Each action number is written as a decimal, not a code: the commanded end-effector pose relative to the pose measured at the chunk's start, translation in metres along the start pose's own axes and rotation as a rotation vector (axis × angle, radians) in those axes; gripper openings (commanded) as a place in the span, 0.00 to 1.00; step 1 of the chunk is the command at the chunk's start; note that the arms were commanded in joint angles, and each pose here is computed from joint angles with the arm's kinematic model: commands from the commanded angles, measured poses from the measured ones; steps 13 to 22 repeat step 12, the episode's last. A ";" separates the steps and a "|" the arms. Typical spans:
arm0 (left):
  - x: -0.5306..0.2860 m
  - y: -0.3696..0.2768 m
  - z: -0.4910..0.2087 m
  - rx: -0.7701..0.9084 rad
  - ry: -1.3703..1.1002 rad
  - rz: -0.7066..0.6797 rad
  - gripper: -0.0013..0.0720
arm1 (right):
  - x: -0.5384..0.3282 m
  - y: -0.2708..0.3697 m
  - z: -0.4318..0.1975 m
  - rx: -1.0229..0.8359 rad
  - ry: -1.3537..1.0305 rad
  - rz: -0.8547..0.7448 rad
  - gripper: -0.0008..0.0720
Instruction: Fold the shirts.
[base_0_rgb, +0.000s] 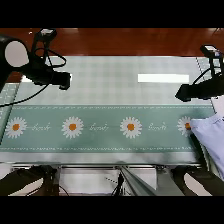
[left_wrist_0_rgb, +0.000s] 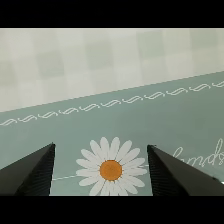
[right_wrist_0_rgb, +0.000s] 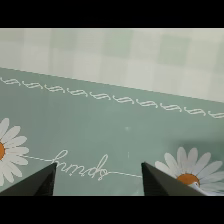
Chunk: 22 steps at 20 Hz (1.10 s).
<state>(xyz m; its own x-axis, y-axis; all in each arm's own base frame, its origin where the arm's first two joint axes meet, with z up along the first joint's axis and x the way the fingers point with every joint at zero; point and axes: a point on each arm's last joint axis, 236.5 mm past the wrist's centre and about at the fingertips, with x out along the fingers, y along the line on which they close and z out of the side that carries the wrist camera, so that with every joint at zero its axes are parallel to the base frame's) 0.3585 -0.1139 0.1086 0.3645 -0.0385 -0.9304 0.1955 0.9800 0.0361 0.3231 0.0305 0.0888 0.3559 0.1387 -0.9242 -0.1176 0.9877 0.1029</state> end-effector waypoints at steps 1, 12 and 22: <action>0.002 0.000 0.000 0.000 0.002 0.001 1.00 | 0.000 0.001 0.000 0.000 -0.002 0.001 0.84; 0.004 -0.001 0.000 0.001 0.010 0.002 1.00 | 0.000 0.001 0.000 0.000 -0.001 0.001 0.84; 0.004 -0.001 0.000 0.001 0.010 0.002 1.00 | 0.000 0.001 0.000 0.000 -0.001 0.001 0.84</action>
